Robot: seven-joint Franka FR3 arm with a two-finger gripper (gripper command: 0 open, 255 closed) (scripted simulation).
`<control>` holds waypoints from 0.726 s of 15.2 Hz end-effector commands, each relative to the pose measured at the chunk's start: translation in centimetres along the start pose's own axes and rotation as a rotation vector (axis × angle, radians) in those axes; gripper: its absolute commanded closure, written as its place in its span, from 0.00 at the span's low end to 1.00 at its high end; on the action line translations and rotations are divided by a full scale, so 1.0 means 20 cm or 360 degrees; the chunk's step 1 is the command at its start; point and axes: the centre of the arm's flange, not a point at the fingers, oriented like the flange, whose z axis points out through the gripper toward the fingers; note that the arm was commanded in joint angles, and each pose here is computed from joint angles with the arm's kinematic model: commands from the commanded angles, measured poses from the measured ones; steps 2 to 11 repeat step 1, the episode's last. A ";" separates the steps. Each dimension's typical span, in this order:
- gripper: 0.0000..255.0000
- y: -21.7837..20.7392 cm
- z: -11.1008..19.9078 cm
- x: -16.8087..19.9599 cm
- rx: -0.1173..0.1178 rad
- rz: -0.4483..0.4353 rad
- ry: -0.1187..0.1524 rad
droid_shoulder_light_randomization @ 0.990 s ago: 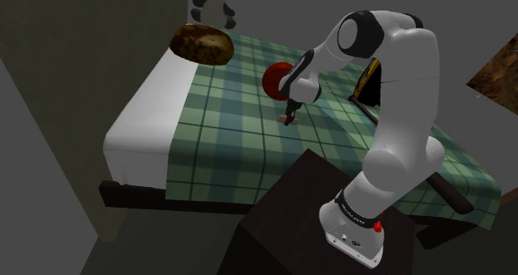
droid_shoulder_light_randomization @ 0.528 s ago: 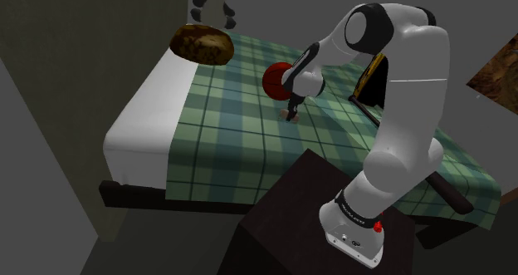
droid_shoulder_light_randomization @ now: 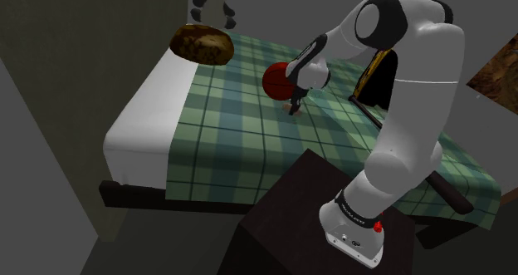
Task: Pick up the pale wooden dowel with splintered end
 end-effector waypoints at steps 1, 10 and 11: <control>1.00 0.00 -0.02 0.00 0.0000 0.0000 0.0000; 1.00 0.00 -0.02 0.00 0.0000 0.0000 0.0000; 1.00 0.00 -0.02 0.00 0.0000 0.0000 0.0000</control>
